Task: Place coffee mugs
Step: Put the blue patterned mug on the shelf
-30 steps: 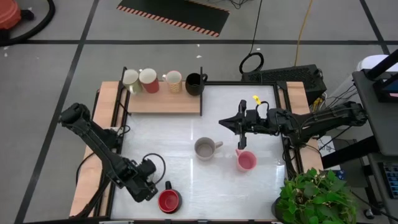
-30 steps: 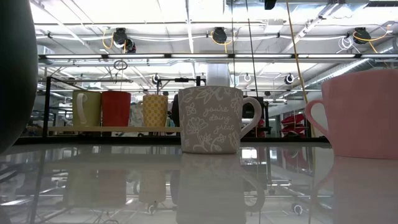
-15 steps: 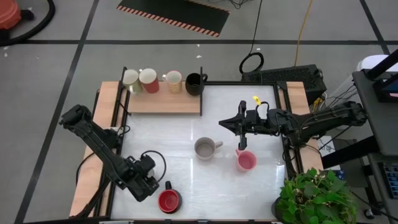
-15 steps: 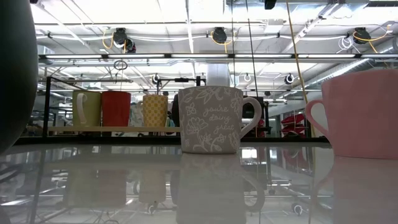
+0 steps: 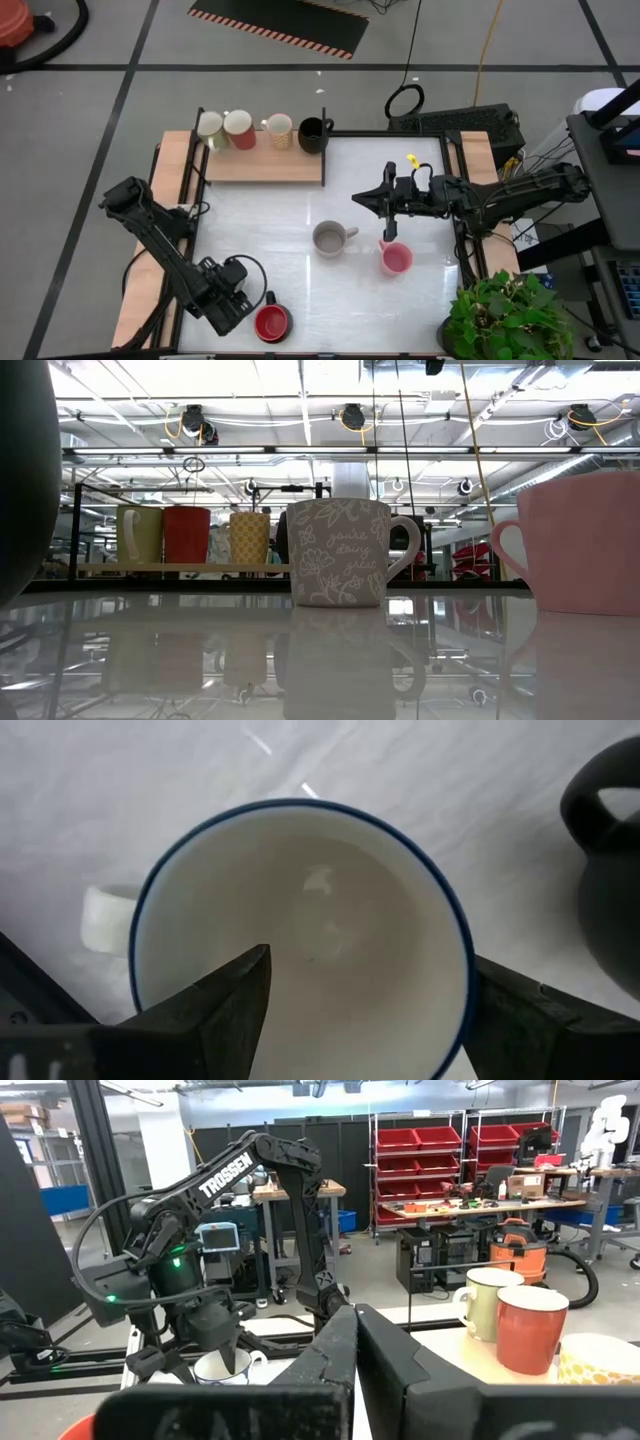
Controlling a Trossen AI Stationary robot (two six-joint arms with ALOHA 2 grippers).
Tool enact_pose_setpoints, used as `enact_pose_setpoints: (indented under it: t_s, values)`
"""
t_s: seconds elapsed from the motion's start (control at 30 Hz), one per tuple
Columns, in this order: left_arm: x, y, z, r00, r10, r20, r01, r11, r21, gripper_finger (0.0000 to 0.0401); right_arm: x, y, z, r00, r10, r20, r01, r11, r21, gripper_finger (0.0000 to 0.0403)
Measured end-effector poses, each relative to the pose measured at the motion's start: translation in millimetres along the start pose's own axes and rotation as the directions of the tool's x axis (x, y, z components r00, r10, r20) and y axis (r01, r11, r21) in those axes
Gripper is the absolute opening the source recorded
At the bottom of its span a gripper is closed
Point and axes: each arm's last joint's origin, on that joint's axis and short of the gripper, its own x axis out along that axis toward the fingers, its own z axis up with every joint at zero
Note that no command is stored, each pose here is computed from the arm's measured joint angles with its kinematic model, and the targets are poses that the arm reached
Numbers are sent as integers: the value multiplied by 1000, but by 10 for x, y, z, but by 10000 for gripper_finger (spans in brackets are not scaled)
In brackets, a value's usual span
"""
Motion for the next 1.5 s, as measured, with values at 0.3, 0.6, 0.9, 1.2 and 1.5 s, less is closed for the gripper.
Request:
enact_pose_setpoints:
  t_s: [0.3, 0.6, 0.9, 1.2, 1.5]
  values:
    - [-2, 1, 17, 998, -4, 56, 4, 1000, -2, 282, 0, 0, 0, 1000, -1, 0, 1, 1000, -1, 4]
    - [70, -117, -5, 997, -61, 51, 57, 996, 71, 227, 0, 0, 0, 1000, 0, 0, 0, 1000, 0, 4]
    - [243, -203, -3, 999, -18, 32, 12, 986, 168, 36, 0, 0, 0, 1000, 0, 0, 0, 1000, 1, 4]
    - [247, -177, 83, 998, 7, 62, -21, 975, 220, 24, 0, 0, 0, 1000, -2, 0, 2, 1000, 1, 4]
    - [223, -149, 216, 997, 55, 49, -70, 915, 398, 26, 42, 5, -52, 1000, -4, -20, 4, 1000, -3, 4]
